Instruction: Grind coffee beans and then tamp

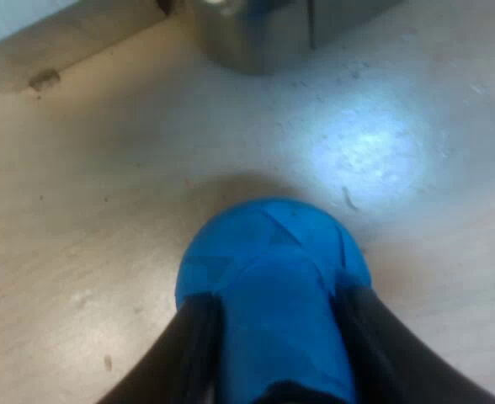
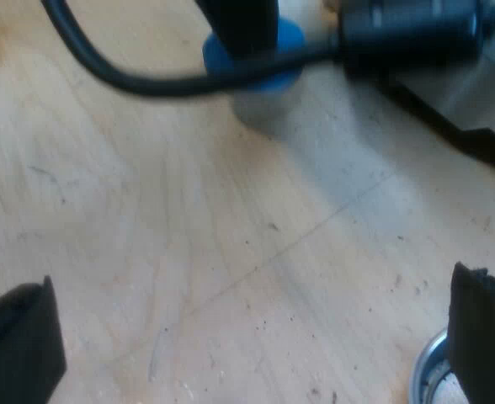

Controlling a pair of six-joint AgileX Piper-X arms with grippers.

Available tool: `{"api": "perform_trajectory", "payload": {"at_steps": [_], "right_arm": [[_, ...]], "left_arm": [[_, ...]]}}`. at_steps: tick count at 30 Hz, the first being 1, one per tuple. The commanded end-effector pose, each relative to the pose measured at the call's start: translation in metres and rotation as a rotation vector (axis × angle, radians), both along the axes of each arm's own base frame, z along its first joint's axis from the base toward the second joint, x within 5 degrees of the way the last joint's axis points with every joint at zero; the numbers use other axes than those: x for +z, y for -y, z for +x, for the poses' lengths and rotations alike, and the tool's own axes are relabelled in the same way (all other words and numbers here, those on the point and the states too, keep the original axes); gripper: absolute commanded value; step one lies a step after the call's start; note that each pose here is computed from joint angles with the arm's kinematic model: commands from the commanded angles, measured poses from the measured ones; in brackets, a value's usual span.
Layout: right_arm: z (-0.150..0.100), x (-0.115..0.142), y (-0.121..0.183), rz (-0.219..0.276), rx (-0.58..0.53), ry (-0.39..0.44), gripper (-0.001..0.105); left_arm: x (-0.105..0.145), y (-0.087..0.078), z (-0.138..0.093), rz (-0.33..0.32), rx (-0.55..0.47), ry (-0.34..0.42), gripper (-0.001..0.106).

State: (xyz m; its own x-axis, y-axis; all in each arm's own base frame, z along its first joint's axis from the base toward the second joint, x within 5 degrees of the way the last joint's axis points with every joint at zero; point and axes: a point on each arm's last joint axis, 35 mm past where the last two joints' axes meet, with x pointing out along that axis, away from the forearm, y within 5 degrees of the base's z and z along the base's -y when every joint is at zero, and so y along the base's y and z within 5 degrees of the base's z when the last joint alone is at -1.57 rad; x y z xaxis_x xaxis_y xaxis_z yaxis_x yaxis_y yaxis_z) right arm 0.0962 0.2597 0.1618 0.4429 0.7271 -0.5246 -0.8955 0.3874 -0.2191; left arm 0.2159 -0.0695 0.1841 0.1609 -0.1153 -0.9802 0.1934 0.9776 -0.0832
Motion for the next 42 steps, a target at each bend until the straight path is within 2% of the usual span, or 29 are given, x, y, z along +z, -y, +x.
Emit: {"api": "perform_trajectory", "payload": {"at_steps": [1, 4, 5, 8, 10, 12, 15, 18, 20, 21, 23, 25, 26, 28, 32, 34, 37, 42], "right_arm": [[0.001, 0.004, -0.003, 0.020, 0.011, 0.015, 0.093], [0.001, 0.004, -0.002, 0.020, 0.011, 0.015, 0.093], [0.001, 0.004, -0.002, 0.020, 0.011, 0.015, 0.093], [0.001, 0.004, -0.002, 0.020, 0.011, 0.015, 0.093], [0.001, 0.004, -0.003, 0.022, 0.022, 0.009, 0.093], [0.001, 0.004, -0.003, 0.024, 0.031, 0.003, 0.093], [0.000, 0.005, -0.003, 0.028, 0.031, 0.005, 0.093], [0.000, 0.011, -0.001, 0.048, 0.028, 0.006, 0.093], [-0.001, 0.016, 0.001, 0.048, 0.028, 0.007, 0.093], [-0.002, 0.022, 0.003, 0.029, 0.028, 0.000, 0.093], [-0.002, 0.025, 0.005, 0.014, 0.029, -0.004, 0.093], [-0.005, 0.040, 0.014, -0.043, 0.028, -0.025, 0.093], [-0.006, 0.045, 0.015, -0.045, 0.027, -0.028, 0.093], [-0.009, 0.064, 0.019, -0.029, 0.068, -0.054, 0.093], [-0.004, 0.097, 0.031, -0.007, 0.094, -0.099, 0.093], [0.004, 0.118, 0.041, 0.010, 0.052, -0.090, 0.093], [0.017, 0.142, 0.058, 0.027, -0.027, -0.082, 0.093], [0.032, 0.167, 0.095, 0.009, -0.176, -0.090, 0.093]], "left_arm": [[-0.005, 0.001, 0.003, 0.010, 0.018, -0.008, 0.000], [-0.009, 0.001, 0.004, 0.001, 0.015, -0.029, 0.001], [-0.011, 0.002, 0.004, -0.007, 0.013, -0.037, 0.007], [-0.012, 0.002, 0.004, -0.014, 0.012, -0.045, 0.035], [-0.012, 0.002, 0.004, -0.015, 0.012, -0.045, 0.063], [-0.012, 0.002, 0.004, -0.015, 0.012, -0.045, 0.080], [-0.010, 0.003, 0.004, -0.033, -0.001, -0.046, 0.090], [0.000, 0.002, 0.001, -0.044, 0.000, -0.016, 0.090], [0.007, 0.001, 0.000, -0.045, 0.001, 0.018, 0.090], [0.011, 0.001, -0.002, -0.047, 0.001, 0.037, 0.090], [0.036, -0.002, -0.010, -0.066, 0.013, 0.149, 0.090], [0.059, -0.006, -0.022, -0.102, 0.024, 0.249, 0.090], [0.063, -0.007, -0.024, -0.107, 0.030, 0.266, 0.090], [0.086, -0.012, -0.039, -0.132, 0.037, 0.367, 0.090], [0.118, -0.020, -0.058, -0.132, 0.056, 0.502, 0.090], [0.142, -0.023, -0.069, -0.160, 0.059, 0.592, 0.090], [0.166, -0.026, -0.075, -0.202, 0.103, 0.655, 0.090], [0.203, -0.035, -0.075, -0.218, 0.159, 0.731, 0.090]]}}
